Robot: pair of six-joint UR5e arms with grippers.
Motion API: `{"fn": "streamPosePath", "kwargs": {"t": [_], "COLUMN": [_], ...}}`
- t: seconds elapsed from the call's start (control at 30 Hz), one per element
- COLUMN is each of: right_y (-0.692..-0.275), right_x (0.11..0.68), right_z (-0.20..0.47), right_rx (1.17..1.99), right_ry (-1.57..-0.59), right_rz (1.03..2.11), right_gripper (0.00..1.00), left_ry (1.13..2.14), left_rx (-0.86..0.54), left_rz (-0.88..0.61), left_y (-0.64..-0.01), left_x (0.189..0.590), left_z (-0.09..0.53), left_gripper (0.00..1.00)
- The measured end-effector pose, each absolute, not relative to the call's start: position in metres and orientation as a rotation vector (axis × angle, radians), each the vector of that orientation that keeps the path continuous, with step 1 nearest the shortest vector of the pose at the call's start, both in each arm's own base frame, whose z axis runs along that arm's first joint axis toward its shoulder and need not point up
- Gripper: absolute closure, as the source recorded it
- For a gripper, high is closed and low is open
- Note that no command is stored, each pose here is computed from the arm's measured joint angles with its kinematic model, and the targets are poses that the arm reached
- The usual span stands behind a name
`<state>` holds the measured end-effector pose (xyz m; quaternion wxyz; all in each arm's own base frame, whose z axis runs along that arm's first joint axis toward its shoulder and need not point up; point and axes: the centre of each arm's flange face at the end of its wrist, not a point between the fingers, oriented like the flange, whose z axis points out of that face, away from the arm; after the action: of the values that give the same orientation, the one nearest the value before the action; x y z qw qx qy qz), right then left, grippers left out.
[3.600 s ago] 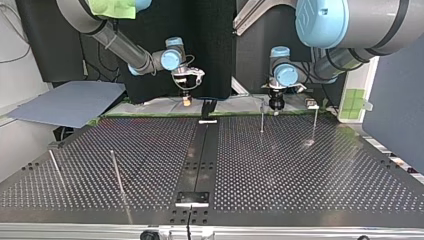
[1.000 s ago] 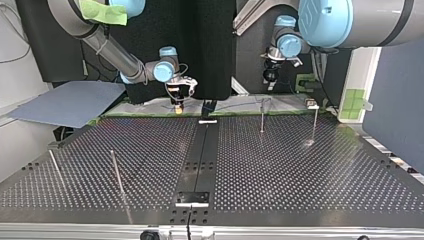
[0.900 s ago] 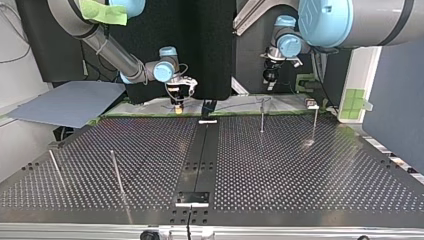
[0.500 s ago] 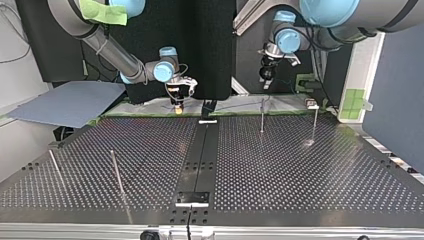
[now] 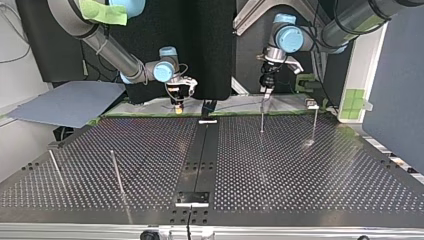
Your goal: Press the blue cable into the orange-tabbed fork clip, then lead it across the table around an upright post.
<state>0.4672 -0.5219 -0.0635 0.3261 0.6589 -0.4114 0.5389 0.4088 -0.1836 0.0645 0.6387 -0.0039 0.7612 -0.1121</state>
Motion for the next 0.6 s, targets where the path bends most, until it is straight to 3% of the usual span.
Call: {"fn": "streamPosePath", "kwargs": {"t": [0.6], "right_y": [-0.521], "right_x": [0.467], "right_z": [-0.064], "right_rx": [1.733], "right_ry": [-1.080], "right_rz": [1.409], "right_gripper": [1.00], "left_ry": [1.777], "left_rx": [-0.061], "left_rz": [-0.133], "left_y": [-0.175], "left_x": [0.420], "left_z": [0.044], "left_gripper": [0.01]}}
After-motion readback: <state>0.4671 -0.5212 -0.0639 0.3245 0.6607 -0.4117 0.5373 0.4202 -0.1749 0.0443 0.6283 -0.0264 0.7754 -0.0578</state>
